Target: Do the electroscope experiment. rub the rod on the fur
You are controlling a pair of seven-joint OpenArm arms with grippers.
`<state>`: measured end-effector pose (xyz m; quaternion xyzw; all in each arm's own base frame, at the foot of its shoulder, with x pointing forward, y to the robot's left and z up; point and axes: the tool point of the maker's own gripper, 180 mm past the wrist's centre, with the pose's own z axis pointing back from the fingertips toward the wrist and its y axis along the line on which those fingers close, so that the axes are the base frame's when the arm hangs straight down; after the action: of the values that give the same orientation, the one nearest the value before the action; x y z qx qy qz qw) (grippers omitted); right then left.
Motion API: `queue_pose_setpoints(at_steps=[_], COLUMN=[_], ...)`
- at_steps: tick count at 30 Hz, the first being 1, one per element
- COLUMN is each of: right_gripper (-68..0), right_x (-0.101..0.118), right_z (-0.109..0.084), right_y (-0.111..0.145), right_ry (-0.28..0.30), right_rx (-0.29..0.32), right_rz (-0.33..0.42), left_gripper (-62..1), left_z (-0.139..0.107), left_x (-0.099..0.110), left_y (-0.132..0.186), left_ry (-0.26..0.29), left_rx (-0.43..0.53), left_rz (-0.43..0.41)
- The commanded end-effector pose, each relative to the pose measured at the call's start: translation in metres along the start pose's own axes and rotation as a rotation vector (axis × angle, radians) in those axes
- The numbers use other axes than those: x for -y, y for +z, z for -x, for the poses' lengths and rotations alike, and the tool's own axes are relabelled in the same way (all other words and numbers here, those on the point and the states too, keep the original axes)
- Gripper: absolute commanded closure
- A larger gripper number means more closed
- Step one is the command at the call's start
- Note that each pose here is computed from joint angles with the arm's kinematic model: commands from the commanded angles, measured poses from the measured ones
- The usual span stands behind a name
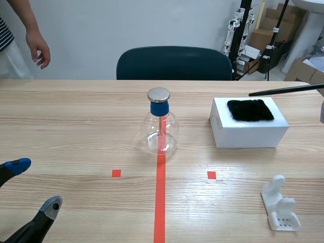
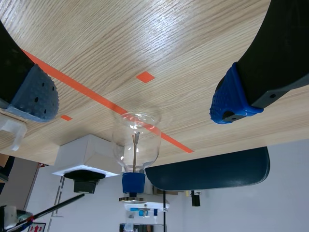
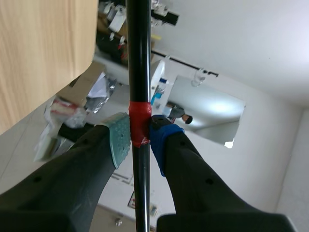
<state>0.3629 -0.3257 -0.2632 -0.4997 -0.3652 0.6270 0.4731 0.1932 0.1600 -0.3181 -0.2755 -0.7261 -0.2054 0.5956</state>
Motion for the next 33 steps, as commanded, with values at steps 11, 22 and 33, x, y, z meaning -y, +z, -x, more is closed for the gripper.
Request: queue_pose_setpoints(at_steps=[11, 22, 33], right_gripper=[-5.5, -5.5, -5.5], right_x=[0.078, 0.106, 0.096], right_z=[-0.049, -0.095, -0.135], right_y=[0.037, 0.095, 0.149], right_ry=[-0.136, -0.300, -0.388], right_rx=[0.081, 0.107, 0.124], right_rz=[0.261, 0.376, 0.378], left_gripper=[-62.3, -62.3, -62.3], left_z=[-0.010, -0.010, -0.010], left_x=[-0.003, -0.003, -0.003], left_y=[-0.004, -0.004, -0.004], left_ry=[-0.016, -0.016, -0.016], left_rx=[0.037, 0.036, 0.036], left_rz=[0.006, 0.006, 0.006])
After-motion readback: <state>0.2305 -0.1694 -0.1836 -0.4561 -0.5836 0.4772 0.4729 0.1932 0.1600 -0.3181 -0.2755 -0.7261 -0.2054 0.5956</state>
